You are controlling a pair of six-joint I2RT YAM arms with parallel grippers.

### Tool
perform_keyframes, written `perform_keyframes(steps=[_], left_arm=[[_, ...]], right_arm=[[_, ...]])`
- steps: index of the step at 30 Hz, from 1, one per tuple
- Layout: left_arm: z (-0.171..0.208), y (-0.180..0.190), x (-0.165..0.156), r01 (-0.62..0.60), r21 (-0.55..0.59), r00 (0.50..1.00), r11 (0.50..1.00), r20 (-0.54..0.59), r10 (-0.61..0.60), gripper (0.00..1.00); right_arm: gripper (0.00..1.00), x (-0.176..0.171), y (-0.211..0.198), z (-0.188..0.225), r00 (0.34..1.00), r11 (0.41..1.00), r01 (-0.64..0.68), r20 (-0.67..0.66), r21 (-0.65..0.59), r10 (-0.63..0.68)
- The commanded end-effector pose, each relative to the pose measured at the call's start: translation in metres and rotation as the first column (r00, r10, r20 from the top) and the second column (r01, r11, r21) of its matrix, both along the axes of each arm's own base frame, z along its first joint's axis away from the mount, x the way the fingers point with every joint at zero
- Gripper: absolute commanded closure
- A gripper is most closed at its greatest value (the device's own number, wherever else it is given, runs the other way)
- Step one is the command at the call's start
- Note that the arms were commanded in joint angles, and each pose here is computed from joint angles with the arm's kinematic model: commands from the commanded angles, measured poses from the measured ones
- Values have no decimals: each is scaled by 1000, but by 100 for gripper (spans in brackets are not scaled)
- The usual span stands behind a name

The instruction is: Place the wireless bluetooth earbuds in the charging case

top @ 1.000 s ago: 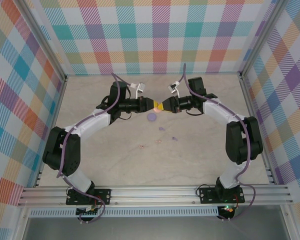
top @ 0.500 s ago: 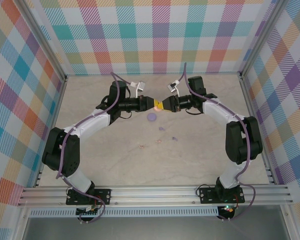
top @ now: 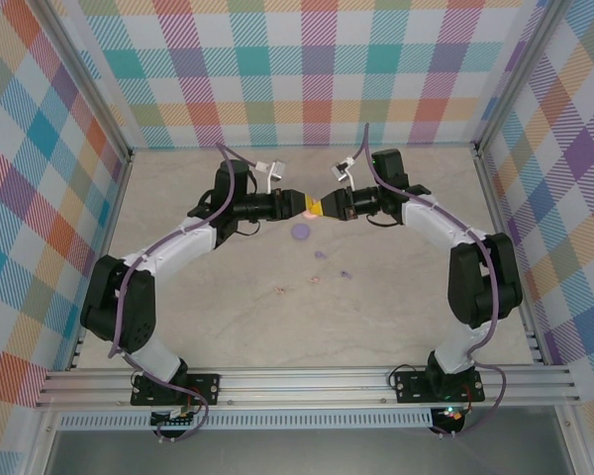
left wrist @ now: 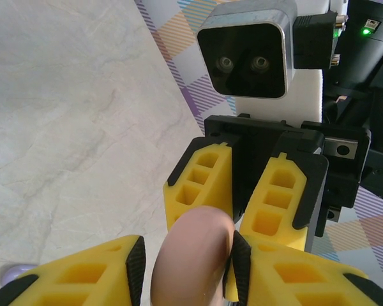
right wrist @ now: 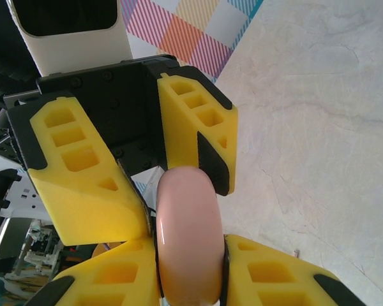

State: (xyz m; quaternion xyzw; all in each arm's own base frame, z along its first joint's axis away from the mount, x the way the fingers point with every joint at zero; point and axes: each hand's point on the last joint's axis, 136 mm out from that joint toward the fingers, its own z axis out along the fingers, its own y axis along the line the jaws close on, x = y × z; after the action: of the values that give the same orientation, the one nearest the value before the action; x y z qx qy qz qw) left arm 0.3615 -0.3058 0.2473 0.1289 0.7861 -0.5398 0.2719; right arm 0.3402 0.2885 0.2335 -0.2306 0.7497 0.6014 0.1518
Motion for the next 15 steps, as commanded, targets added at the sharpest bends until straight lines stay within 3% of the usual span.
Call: perform_keyframes(steps=[1, 15], left_arm=[[13, -3, -22, 55, -31, 998, 998, 13, -55, 58], [16, -2, -31, 43, -112, 999, 993, -19, -45, 67]], right_arm=[[85, -1, 1, 25, 996, 1000, 8, 87, 17, -9], [89, 6, 1, 34, 995, 999, 32, 98, 24, -34]])
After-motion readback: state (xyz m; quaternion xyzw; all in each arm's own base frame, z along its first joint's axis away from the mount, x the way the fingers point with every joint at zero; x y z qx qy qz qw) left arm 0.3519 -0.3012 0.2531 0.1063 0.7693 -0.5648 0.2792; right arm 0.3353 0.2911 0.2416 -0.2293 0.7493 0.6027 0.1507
